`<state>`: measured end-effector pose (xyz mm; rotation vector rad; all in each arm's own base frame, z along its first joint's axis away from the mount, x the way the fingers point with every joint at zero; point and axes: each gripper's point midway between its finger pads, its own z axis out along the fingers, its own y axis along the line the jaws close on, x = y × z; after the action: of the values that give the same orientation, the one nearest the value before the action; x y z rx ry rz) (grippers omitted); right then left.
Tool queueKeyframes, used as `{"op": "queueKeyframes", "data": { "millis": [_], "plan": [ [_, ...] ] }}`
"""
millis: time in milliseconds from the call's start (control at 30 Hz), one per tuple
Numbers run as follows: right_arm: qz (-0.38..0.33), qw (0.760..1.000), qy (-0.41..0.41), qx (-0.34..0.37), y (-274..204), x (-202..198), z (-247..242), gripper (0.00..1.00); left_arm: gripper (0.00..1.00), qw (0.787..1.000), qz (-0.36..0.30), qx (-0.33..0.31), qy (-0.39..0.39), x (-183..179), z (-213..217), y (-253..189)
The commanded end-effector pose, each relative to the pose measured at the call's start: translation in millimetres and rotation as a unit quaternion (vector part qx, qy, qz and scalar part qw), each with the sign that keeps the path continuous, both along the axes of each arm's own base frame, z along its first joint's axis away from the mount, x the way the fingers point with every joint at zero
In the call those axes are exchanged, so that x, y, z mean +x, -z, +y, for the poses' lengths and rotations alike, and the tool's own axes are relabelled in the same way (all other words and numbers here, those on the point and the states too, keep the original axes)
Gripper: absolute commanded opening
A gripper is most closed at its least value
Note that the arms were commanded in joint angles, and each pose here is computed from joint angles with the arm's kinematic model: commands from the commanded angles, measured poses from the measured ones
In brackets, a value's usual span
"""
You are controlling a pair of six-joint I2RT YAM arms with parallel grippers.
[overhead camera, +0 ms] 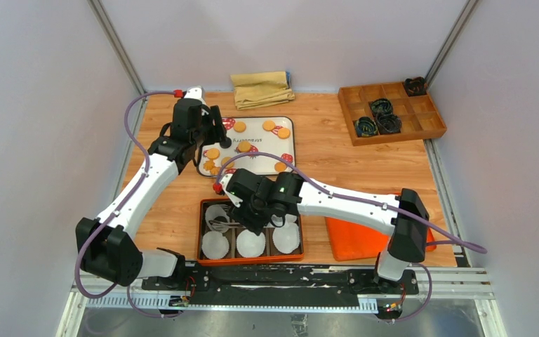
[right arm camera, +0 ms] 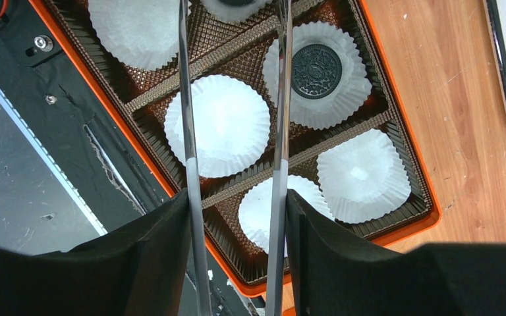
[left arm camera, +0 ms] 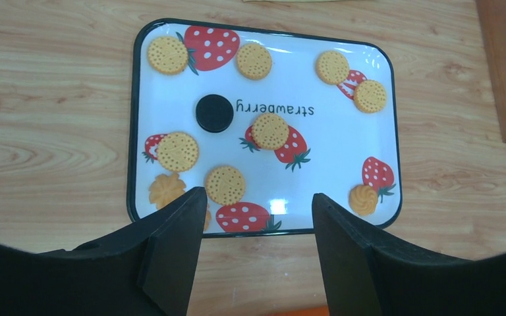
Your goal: Pack the cookies
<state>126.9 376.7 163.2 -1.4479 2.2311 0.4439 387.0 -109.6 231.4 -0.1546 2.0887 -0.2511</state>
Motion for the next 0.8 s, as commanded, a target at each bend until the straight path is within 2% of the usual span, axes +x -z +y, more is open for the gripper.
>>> {"op": "queueKeyframes", "data": {
  "millis": [0, 200, 233, 333, 533, 600, 767],
  "plan": [
    [-0.006, 1.0, -0.005, 0.006, -8, -1, 7, 0.57, 0.68, 0.999, -0.032, -0.009, 0.017, -1, -5, -23],
    [-0.027, 1.0, 0.008, 0.005, -12, 8, 8, 0.55, 0.69, 0.999, -0.035, -0.011, 0.025, -2, -7, -24],
    [-0.031, 0.999, 0.01, 0.01, -16, 9, 8, 0.52, 0.69, 0.999, -0.036, -0.011, 0.024, -2, -7, -25],
    [-0.054, 0.998, 0.018, 0.021, -30, 15, 4, 0.35, 0.65, 0.999, -0.042, -0.007, 0.016, -6, -2, -33],
    [-0.098, 0.994, 0.046, 0.033, -53, 26, -15, 0.33, 0.61, 0.998, -0.065, -0.007, 0.004, -18, 6, -56],
    [-0.117, 0.991, 0.063, 0.032, -60, 32, -26, 0.32, 0.54, 0.999, -0.053, -0.003, 0.008, -23, 5, -55],
    [-0.169, 0.975, 0.142, -0.005, -67, 55, -74, 0.29, 0.27, 0.998, -0.023, 0.021, 0.047, -45, -16, -51]
  ]
}}
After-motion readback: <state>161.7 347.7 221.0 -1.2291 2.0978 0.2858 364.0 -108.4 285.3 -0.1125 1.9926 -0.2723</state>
